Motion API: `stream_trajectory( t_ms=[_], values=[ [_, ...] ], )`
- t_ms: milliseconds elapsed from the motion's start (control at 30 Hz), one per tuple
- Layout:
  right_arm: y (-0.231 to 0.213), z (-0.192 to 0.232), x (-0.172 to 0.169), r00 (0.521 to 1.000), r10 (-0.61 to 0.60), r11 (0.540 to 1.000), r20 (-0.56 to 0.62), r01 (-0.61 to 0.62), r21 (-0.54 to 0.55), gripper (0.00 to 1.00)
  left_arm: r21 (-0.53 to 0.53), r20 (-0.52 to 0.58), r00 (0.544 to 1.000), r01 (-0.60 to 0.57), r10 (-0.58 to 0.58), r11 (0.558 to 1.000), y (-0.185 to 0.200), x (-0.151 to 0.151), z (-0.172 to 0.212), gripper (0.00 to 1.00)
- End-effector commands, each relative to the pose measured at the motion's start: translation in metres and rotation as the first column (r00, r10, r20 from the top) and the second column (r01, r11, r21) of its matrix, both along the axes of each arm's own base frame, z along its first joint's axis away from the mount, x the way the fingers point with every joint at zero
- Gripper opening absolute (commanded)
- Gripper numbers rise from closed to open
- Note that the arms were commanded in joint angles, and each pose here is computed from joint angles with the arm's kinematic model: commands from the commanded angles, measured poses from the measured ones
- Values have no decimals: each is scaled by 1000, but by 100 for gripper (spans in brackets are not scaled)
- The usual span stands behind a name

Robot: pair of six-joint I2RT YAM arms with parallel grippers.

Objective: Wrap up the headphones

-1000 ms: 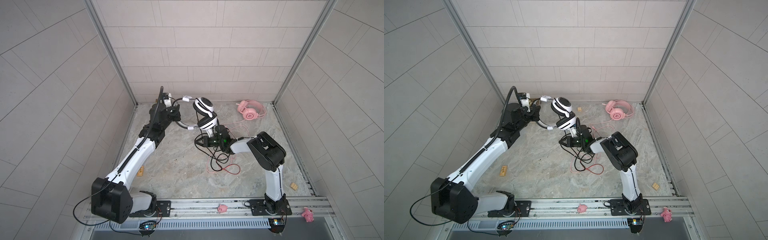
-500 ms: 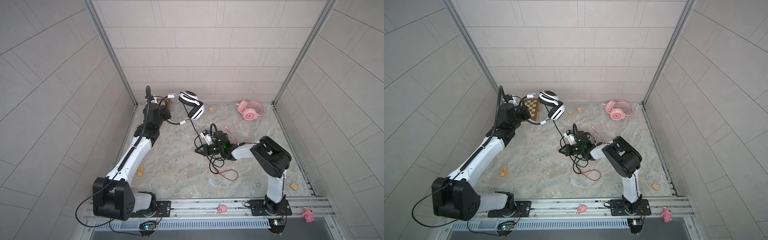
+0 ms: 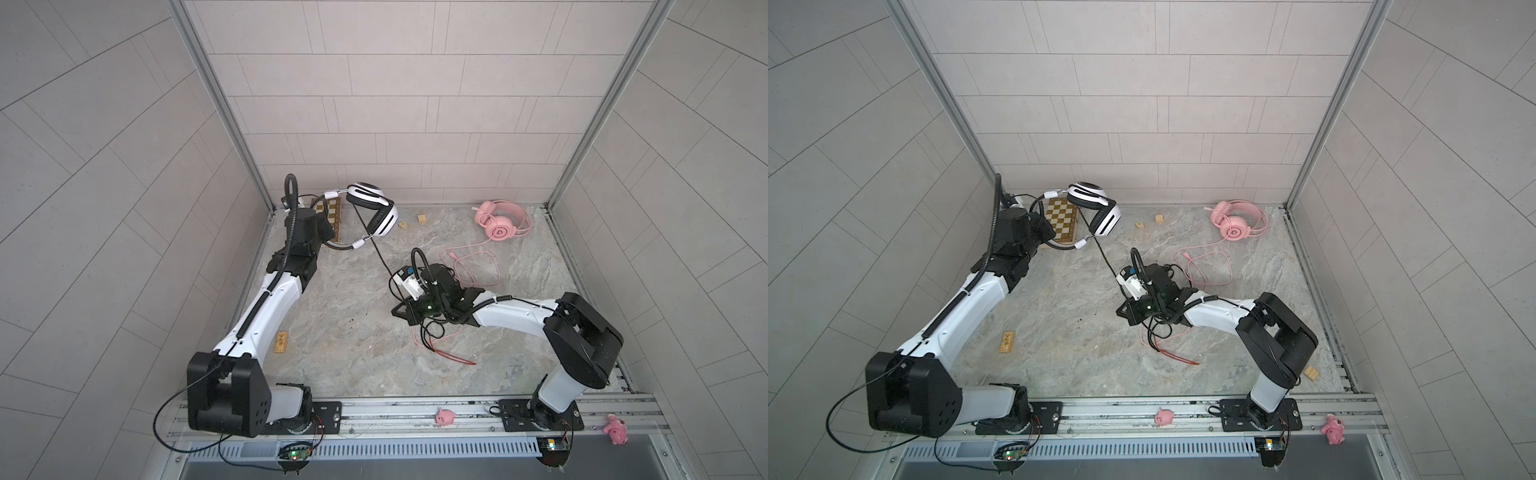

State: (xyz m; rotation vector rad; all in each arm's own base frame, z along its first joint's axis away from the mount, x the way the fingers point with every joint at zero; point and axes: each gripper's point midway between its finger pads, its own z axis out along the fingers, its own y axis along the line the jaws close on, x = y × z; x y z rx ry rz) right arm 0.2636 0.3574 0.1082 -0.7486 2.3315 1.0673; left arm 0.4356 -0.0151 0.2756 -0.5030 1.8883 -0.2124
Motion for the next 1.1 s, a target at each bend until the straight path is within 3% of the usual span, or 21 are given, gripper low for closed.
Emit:
stream_trajectory(
  t_ms=[0,300,467,667,900,1067],
  values=[
    [-9,-1,-12,999,32,993,39,-27,-117,3,-44,61,998,-30,32,999,5,9,25,0],
    [-13,48,-22,977,93,975,193,-49,-219,3,46,-1,1000,-30,30,998,10,14,12,0],
    [-21,97,-18,944,96,978,316,-30,-208,4,92,-58,998,-30,35,995,12,16,5,0],
    [-27,160,-10,895,78,983,440,4,-182,5,174,-162,986,57,-29,983,2,25,-11,0],
    [-34,212,3,840,22,990,541,58,-131,5,361,-264,961,182,-87,915,-23,24,-13,0],
    [-41,242,11,799,-9,990,601,89,-105,6,480,-320,938,284,-136,830,-47,19,-13,0]
  ],
)
